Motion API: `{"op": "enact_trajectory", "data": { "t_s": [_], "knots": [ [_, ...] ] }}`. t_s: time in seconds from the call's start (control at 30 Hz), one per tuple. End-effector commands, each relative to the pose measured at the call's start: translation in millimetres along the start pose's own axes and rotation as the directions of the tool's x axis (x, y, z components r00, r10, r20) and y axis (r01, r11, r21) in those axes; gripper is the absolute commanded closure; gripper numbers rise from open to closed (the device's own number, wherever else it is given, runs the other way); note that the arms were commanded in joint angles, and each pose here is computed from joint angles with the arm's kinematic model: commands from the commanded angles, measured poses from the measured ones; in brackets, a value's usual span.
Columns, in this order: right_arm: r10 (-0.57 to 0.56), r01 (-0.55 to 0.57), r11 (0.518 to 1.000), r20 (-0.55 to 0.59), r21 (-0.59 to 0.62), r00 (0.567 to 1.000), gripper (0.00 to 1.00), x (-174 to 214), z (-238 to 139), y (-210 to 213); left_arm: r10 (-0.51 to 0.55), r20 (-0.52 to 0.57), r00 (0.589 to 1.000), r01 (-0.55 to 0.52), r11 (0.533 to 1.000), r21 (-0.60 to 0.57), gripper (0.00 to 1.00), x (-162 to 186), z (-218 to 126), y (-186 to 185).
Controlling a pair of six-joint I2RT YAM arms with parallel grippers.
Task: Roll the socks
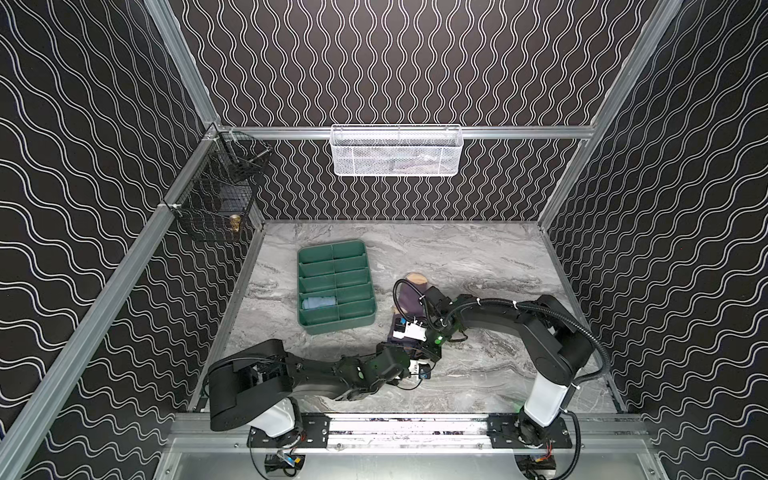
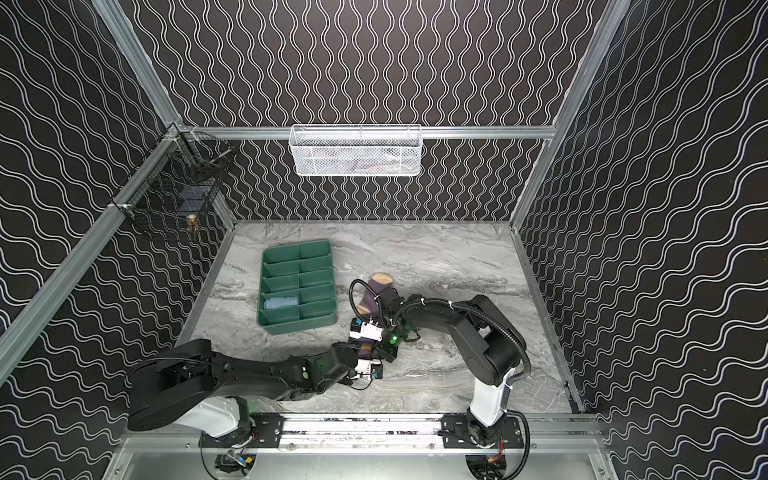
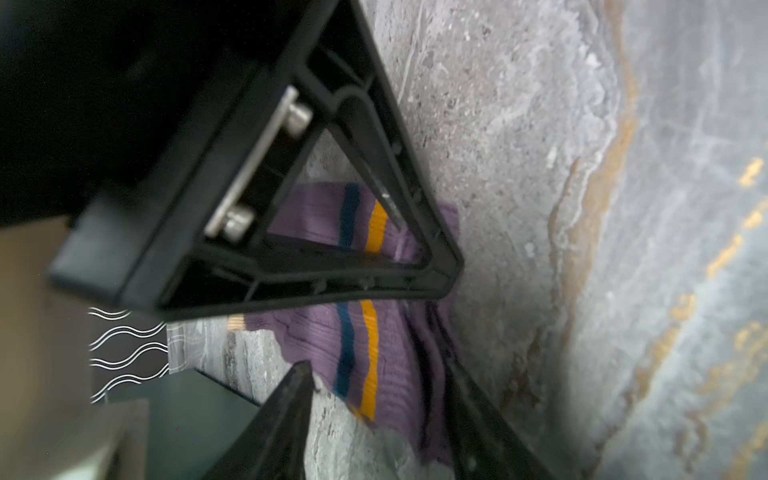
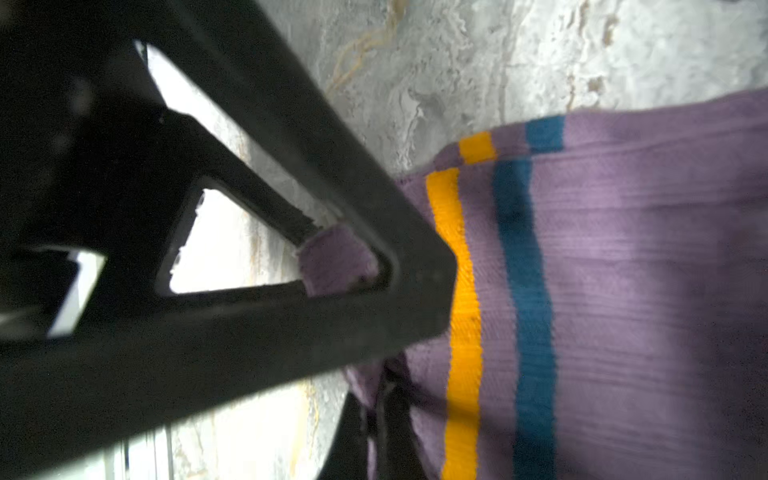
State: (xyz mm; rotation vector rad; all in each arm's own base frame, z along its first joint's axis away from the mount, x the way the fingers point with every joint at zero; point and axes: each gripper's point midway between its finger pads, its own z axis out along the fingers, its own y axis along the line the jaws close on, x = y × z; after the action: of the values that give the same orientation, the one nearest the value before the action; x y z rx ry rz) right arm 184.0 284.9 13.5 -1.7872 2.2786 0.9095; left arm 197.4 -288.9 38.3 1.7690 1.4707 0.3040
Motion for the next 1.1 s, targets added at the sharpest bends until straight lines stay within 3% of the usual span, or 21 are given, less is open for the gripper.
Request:
{"op": "enact_trajectory", "data": {
  "t_s": [0.0,0.23,0.4,0.47,0.57,0.67,1.07],
  "knots": [
    [0.061,-0.05,0.996,-0.161,0.07,0.985,1.0,39,1,-7,-0.039,0.008,0.999,0.039,0.999,-0.002,0.53,-2,0,5],
    [0.069,-0.058,0.996,-0.159,0.07,0.985,1.0,38,2,-9,-0.053,0.003,0.999,0.053,0.999,-0.003,0.7,0,-1,8],
    [0.074,-0.063,0.995,-0.162,0.072,0.984,1.0,39,2,-9,-0.05,-0.003,0.999,0.05,0.999,0.02,0.75,2,0,5],
    [0.074,-0.063,0.995,-0.161,0.073,0.984,1.0,39,1,-9,-0.036,-0.01,0.999,0.036,0.999,0.037,0.67,4,-1,2],
    [0.07,-0.058,0.995,-0.158,0.078,0.985,1.0,38,0,-10,-0.014,-0.002,1.0,0.014,0.999,0.044,0.37,5,-5,1],
    [0.068,-0.056,0.995,-0.156,0.079,0.985,1.0,37,-2,-11,0.003,0.011,1.0,-0.003,0.999,0.054,0.23,5,-8,-1],
    [0.067,-0.058,0.996,-0.132,0.067,0.989,1.0,34,-11,1,0.01,-0.02,1.0,-0.009,0.997,0.08,0.25,8,3,-10]
  ]
}}
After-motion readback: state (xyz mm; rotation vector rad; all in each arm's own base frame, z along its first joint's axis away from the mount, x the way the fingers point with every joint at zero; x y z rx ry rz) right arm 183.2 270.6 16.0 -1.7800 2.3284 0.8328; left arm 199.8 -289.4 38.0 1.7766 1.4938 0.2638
